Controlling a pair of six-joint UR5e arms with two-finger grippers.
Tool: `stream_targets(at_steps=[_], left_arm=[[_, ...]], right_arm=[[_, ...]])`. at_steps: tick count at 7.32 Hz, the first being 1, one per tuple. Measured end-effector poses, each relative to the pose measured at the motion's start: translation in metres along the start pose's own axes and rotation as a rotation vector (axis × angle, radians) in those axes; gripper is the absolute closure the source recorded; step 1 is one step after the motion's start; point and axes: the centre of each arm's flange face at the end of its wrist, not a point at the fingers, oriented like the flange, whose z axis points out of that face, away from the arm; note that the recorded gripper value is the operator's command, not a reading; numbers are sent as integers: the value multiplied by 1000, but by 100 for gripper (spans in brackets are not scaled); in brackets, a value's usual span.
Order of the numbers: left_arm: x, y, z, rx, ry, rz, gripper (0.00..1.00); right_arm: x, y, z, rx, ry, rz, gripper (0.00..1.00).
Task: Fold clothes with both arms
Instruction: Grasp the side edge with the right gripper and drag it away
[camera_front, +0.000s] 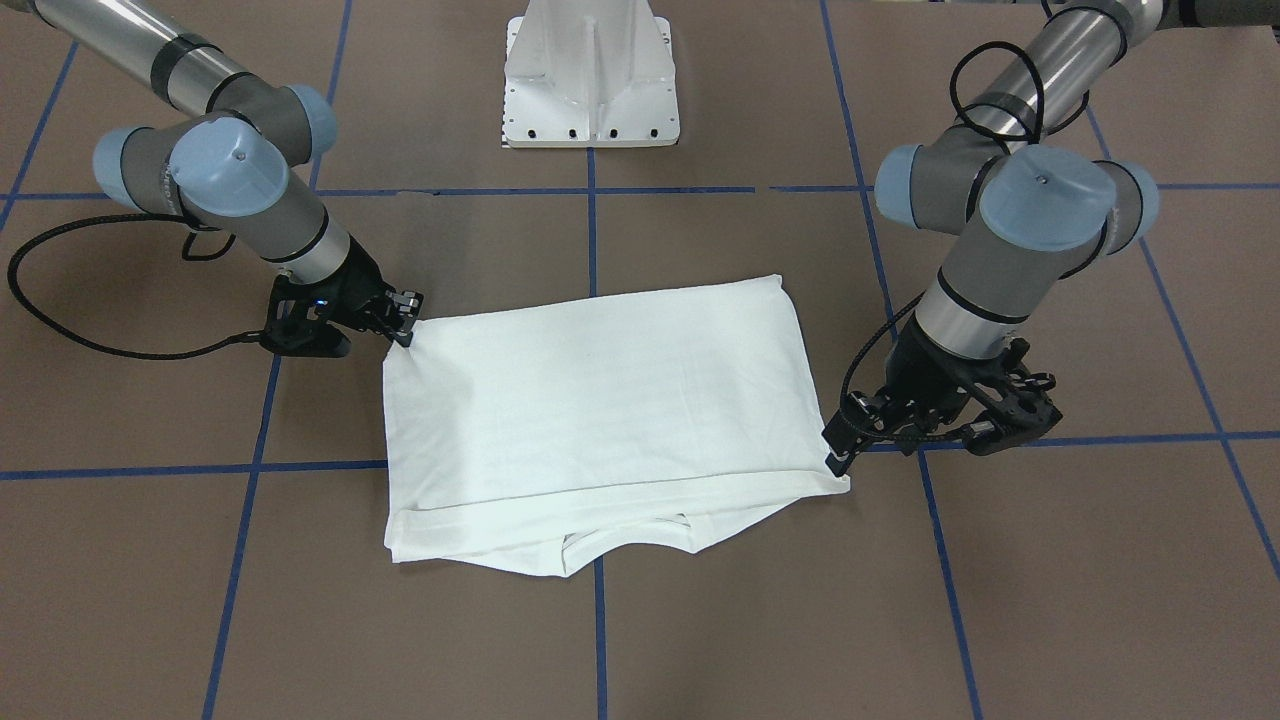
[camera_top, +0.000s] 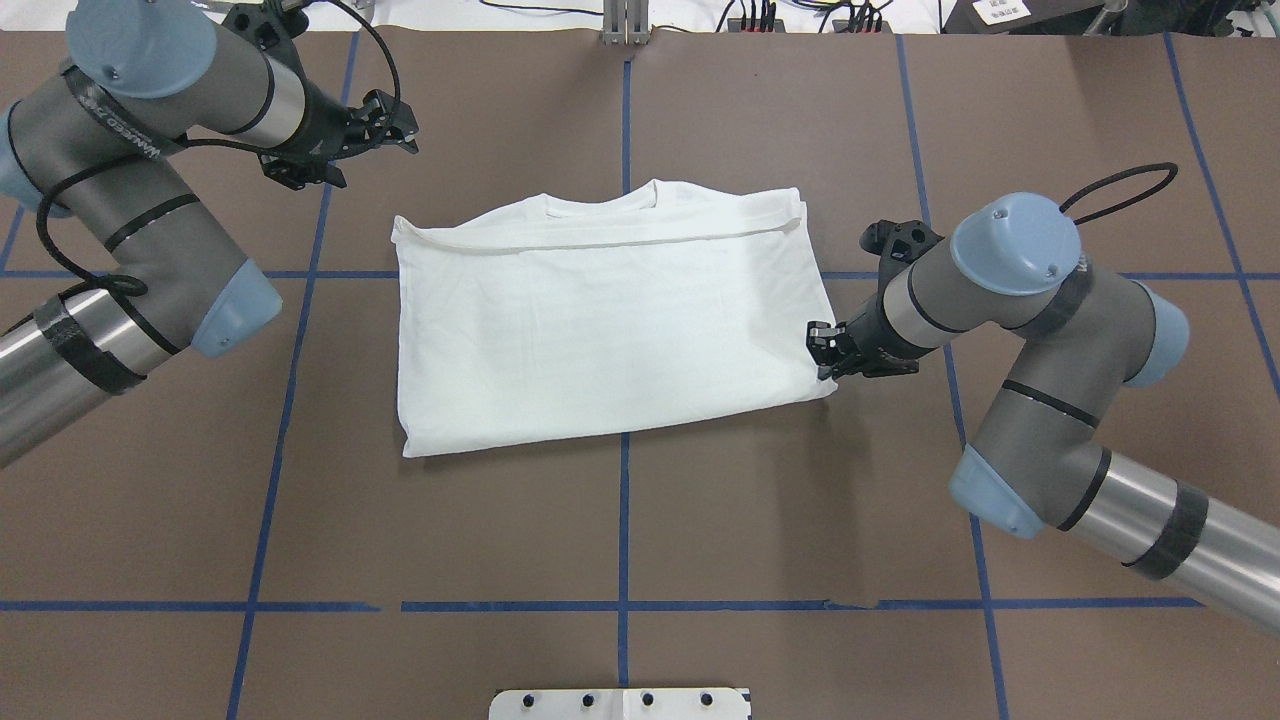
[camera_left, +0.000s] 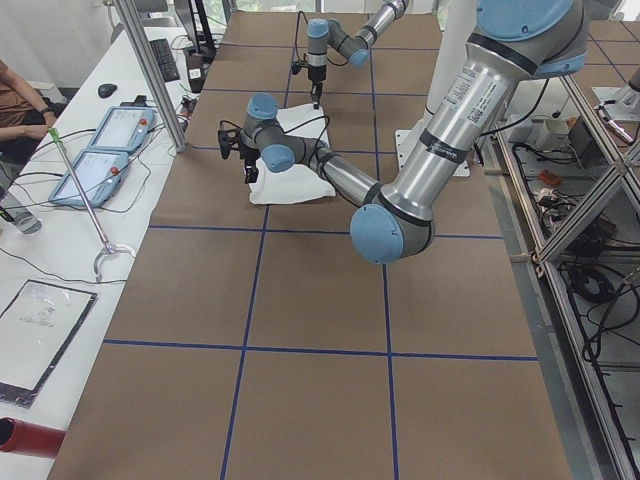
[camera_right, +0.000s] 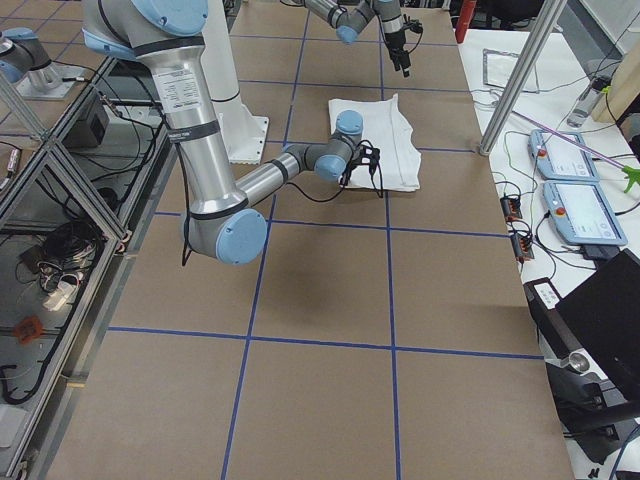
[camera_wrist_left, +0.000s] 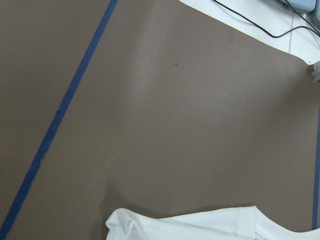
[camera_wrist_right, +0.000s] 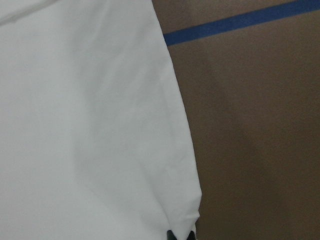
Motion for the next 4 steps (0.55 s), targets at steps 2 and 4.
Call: stream_targets(at_steps=[2, 4], left_arm=[[1, 0, -1, 0, 2, -1, 0], [3, 1, -2, 0, 5, 1, 0]], right_arm=[[49, 15, -35, -10, -4, 9, 100], [100, 68, -63, -50, 24, 8, 100]])
